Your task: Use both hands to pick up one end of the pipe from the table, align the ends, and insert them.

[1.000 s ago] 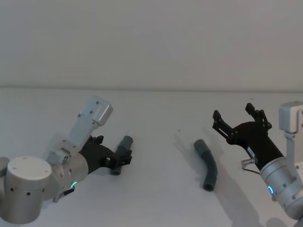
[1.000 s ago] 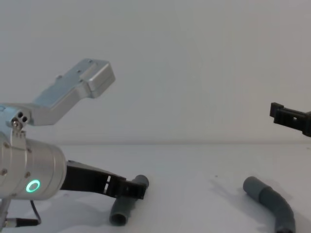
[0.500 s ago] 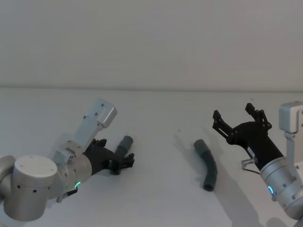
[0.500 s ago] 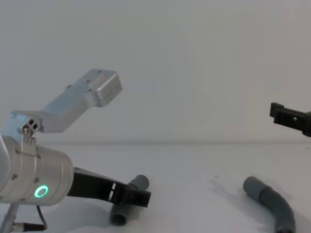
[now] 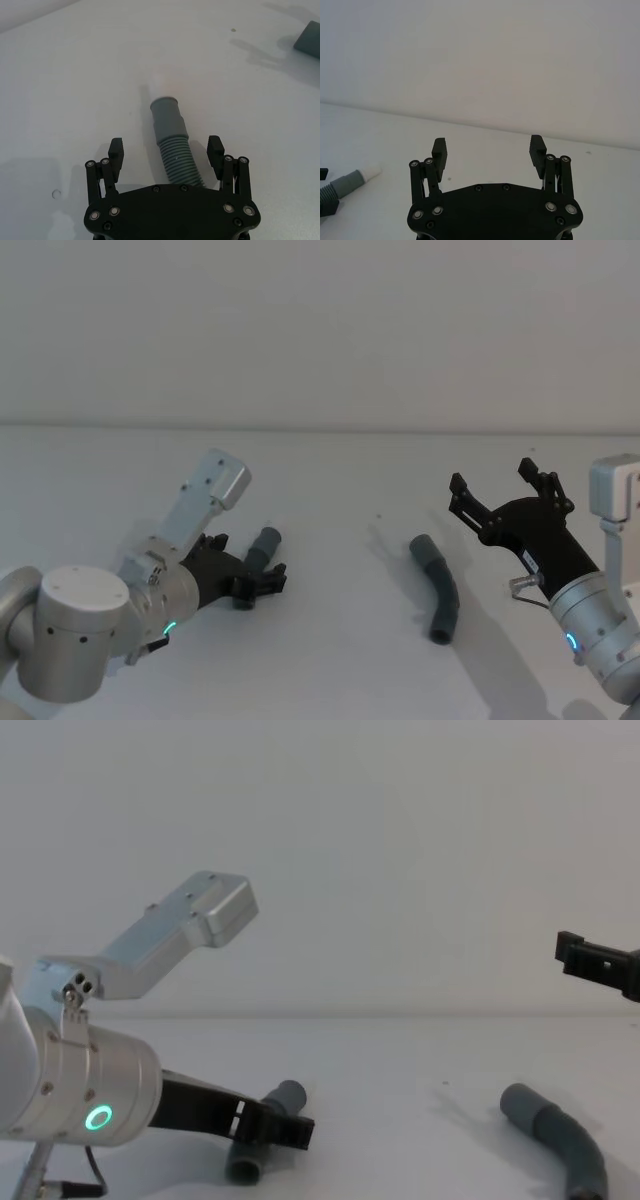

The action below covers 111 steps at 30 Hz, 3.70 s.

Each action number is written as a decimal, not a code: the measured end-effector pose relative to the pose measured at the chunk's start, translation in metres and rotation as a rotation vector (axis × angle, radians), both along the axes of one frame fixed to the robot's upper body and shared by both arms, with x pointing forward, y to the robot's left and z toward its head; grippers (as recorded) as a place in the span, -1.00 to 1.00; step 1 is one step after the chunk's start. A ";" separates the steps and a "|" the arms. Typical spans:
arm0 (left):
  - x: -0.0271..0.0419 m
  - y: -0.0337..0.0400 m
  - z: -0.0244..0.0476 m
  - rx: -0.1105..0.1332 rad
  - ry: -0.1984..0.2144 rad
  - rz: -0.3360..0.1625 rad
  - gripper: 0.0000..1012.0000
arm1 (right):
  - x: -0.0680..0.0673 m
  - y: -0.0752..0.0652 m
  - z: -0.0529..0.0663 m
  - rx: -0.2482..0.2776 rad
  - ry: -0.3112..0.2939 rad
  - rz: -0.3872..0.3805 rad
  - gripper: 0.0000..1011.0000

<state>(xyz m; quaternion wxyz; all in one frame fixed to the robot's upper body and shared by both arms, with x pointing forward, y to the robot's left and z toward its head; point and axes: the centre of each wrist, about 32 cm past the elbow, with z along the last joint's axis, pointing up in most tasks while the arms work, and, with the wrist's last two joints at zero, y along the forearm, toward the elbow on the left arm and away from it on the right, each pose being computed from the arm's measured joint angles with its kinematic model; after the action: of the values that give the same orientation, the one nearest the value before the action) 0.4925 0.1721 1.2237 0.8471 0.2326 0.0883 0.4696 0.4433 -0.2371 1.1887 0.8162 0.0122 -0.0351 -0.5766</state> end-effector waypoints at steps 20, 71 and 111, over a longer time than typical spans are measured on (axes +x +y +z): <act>0.0039 -0.0020 -0.0010 -0.002 -0.010 0.002 0.07 | 0.000 0.000 0.000 0.000 0.000 0.000 0.98; 0.0047 -0.0024 -0.0013 -0.002 -0.011 0.004 -0.33 | -0.010 -0.004 0.009 -0.075 0.157 0.109 0.98; 0.0047 -0.0024 -0.0013 -0.002 -0.011 0.003 -0.33 | -0.003 0.010 0.028 -0.122 0.452 0.105 0.98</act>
<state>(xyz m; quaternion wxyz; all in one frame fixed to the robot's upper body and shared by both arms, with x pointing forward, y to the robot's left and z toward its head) 0.4972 0.1697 1.2224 0.8470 0.2287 0.0844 0.4723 0.4407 -0.2270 1.2167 0.8313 -0.1646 0.1145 -0.5184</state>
